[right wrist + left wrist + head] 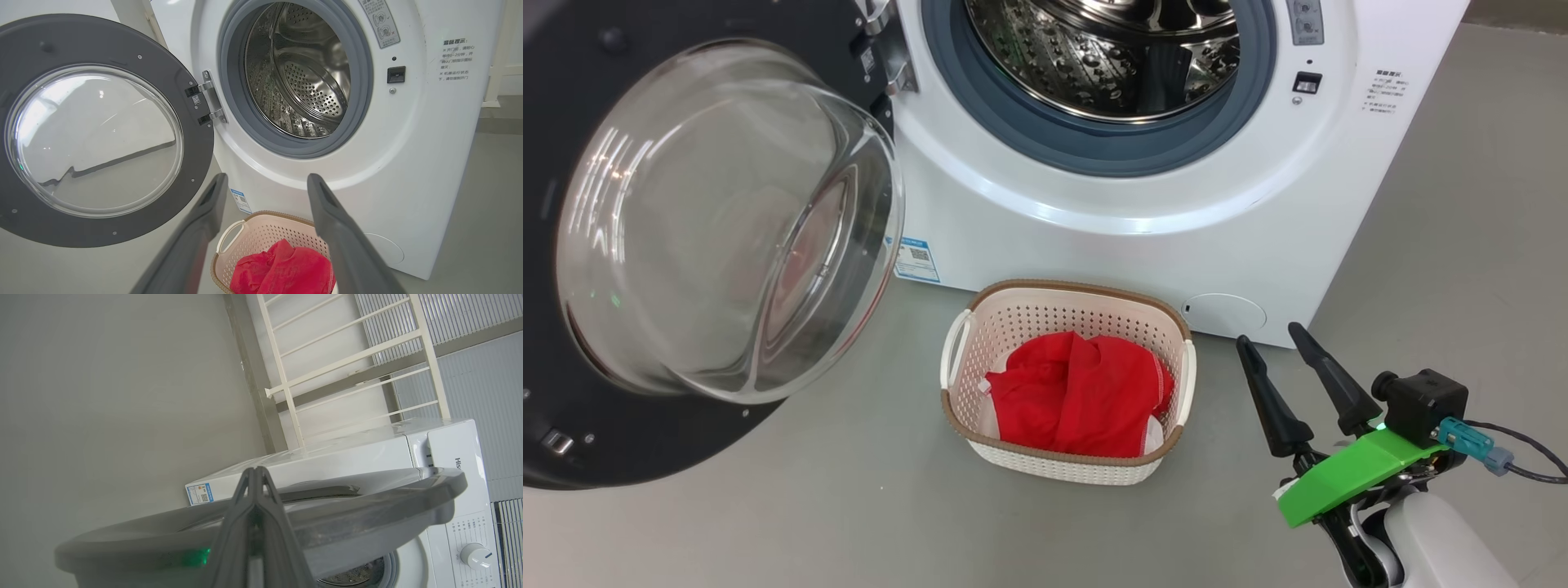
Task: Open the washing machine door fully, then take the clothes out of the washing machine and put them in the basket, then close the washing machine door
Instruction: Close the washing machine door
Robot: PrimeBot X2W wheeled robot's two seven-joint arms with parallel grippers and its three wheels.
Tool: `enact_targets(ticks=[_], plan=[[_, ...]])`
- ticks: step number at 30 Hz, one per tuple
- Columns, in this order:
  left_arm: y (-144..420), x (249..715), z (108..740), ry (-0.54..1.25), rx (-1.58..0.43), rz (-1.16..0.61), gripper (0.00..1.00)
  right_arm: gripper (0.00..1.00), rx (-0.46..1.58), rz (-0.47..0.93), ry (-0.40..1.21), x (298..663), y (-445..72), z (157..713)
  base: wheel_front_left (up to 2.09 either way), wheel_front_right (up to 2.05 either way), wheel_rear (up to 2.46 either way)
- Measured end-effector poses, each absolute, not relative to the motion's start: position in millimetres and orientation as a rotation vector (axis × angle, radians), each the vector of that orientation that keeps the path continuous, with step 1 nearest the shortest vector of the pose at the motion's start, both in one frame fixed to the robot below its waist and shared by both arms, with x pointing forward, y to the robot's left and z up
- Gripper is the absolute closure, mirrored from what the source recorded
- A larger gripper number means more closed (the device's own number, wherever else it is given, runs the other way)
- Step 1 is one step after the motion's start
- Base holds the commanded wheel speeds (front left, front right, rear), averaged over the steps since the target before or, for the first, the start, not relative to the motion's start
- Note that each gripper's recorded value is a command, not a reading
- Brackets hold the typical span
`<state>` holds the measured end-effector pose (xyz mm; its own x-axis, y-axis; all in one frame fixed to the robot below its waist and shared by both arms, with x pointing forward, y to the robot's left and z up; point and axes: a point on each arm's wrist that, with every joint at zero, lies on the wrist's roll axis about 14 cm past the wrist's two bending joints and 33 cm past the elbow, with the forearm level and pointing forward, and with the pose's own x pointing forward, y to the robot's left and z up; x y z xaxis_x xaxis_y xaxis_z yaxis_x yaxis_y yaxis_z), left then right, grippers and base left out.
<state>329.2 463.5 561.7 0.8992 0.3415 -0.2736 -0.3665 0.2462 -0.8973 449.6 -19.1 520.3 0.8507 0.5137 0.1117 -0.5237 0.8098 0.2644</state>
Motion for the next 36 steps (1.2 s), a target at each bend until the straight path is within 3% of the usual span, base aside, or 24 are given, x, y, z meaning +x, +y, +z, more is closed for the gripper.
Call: enact_targets(ticks=[19, 36], plan=[[413, 335, 575, 0.171, -1.229, 0.22, 1.0, 0.0, 0.298, 0.548, -0.046, 449, -20, 525, 0.0, 0.0, 0.0], [321, 344, 590, 0.329, -1.213, -0.084, 1.0, 0.0, 0.298, 0.523, -0.043, 445, -29, 524, 0.0, 0.0, 0.0]])
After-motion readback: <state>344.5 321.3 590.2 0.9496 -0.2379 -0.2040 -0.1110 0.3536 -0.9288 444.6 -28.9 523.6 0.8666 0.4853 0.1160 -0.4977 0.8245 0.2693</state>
